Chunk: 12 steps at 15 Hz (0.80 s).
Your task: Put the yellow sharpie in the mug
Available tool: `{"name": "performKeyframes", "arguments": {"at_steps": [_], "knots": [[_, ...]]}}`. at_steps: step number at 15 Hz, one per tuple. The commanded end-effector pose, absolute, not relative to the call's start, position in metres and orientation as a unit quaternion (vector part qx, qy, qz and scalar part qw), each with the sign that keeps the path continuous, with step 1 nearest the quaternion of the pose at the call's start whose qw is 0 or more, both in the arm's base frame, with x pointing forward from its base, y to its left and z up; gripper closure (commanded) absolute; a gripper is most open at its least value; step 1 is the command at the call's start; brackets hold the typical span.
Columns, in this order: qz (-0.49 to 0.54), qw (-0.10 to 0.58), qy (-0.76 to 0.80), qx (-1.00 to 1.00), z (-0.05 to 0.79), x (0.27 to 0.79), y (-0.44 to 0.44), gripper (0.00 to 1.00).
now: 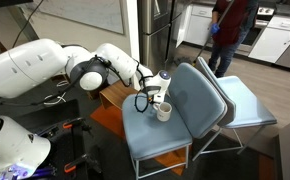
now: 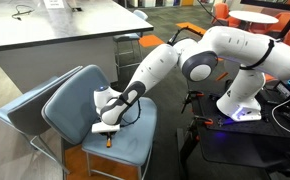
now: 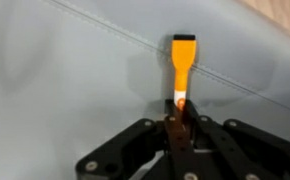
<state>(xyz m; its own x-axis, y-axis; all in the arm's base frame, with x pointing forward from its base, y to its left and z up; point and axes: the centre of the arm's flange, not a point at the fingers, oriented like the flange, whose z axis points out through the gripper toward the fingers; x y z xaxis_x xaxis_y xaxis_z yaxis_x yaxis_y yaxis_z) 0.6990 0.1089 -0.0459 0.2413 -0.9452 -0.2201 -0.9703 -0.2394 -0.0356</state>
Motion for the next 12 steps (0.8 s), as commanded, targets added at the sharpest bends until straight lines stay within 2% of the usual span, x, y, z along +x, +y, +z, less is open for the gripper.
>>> {"name": "performKeyframes", "arguments": {"at_steps": [1, 8, 12], "knots": [[0.081, 0.068, 0.622, -0.776, -0.039, 0.699, 0.116, 0.97], [0.084, 0.081, 0.599, -0.792, 0.007, 0.69, 0.151, 0.97], [0.038, 0.06, 0.618, -0.783, 0.042, 0.693, 0.14, 0.97]]}}
